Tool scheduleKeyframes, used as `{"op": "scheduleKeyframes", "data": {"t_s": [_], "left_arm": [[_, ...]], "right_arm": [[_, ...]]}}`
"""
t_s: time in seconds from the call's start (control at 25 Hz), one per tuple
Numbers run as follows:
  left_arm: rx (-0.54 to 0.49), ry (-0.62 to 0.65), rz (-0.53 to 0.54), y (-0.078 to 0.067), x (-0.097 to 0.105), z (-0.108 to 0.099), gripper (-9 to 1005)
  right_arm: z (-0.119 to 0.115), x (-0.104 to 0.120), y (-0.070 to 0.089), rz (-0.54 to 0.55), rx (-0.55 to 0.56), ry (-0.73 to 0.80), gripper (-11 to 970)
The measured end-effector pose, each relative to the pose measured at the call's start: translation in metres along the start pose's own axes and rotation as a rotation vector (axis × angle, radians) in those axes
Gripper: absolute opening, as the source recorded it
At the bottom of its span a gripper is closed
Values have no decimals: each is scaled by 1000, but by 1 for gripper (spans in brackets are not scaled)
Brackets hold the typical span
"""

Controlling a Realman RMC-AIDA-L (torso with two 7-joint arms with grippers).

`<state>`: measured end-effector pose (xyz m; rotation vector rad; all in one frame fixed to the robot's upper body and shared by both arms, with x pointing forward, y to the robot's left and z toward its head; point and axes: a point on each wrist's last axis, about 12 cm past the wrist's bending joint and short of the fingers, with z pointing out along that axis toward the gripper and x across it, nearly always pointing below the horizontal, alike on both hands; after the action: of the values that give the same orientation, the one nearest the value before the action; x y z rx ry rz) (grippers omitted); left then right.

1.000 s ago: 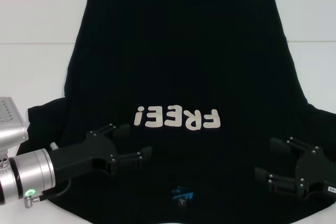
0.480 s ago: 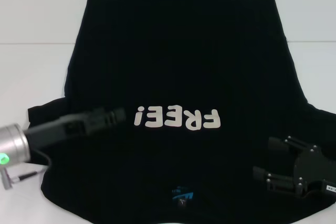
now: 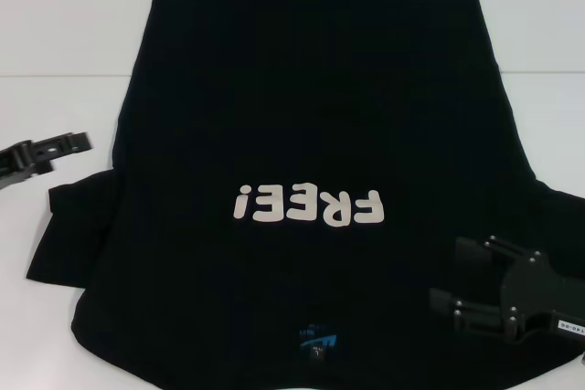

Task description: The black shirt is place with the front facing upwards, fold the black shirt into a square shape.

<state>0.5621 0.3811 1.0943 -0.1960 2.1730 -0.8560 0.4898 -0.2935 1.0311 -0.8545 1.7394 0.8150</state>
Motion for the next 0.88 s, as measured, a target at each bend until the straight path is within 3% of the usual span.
{"op": "scheduleKeyframes", "data": {"t_s": [0.28, 0.88], "left_arm": [[-138, -10, 25, 15, -1, 1, 937], [-165, 98, 44, 19, 16, 4, 936]], "right_arm": [[4, -1, 0, 1, -9, -1, 913], [3, -1, 0, 2, -6, 1, 913]]}}
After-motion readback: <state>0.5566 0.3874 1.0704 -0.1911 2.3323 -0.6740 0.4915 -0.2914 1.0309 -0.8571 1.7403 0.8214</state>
